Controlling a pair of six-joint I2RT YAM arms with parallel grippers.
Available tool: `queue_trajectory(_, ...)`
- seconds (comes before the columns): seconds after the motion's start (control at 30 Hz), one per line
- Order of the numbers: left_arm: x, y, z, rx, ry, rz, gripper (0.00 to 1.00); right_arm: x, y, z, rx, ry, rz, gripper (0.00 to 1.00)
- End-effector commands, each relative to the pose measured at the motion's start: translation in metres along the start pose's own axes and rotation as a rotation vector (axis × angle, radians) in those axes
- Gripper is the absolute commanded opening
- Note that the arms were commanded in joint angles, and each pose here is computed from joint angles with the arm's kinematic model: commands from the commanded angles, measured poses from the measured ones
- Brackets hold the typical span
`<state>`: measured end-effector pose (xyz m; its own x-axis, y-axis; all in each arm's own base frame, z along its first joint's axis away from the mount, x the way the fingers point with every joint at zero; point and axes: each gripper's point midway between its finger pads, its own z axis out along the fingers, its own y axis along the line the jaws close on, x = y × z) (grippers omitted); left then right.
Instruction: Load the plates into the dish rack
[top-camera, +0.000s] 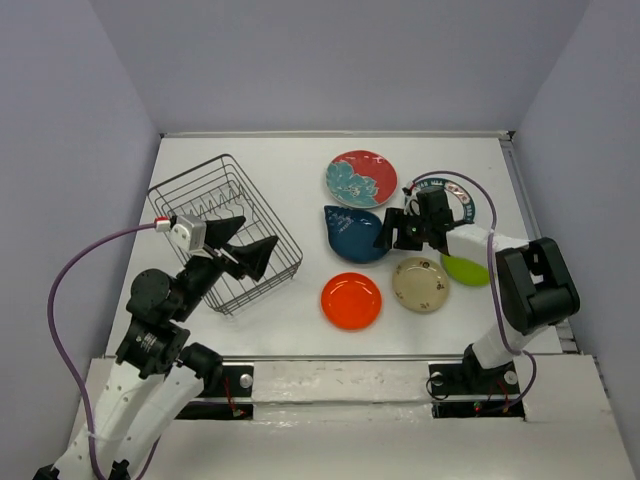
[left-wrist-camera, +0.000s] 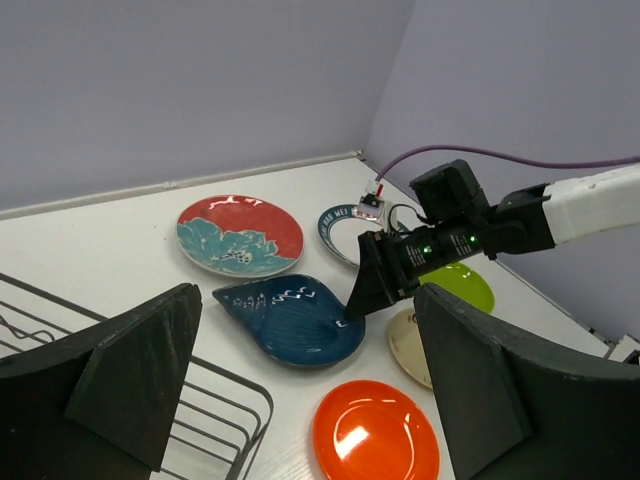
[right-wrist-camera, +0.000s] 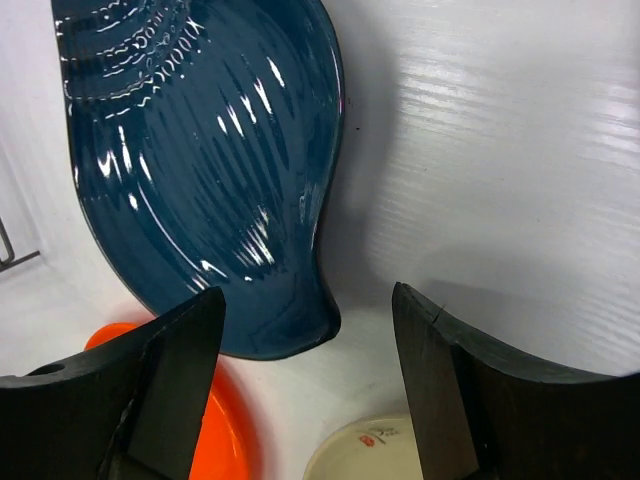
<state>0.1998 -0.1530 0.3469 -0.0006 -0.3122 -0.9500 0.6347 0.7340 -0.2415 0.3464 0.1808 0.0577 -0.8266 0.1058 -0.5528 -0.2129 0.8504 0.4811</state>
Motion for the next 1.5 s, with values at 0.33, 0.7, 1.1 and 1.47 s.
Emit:
queue_trajectory(0.33, -0.009, 0.018, 0.009, -0.115, -0.012, -0.049, 0.99, -0.029, 0.001, 0.043, -0.057, -0.054, -0.043, 0.42)
queue_trajectory(0.7, -0.008, 0.027, 0.008, -0.166, -0.01, -0.065, 0.99, -0.066, 0.01, -0.01, 0.024, -0.223, -0.101, 0.07)
queue_trajectory(1.1, -0.002, 0.039, 0.015, -0.219, 0.028, -0.129, 0.99, -0.146, 0.158, -0.111, 0.043, -0.587, -0.335, 0.07)
queue_trajectory(1.47, -0.052, 0.088, -0.015, -0.547, -0.155, -0.138, 0.82, -0.205, 0.286, -0.096, 0.176, -0.828, -0.34, 0.07)
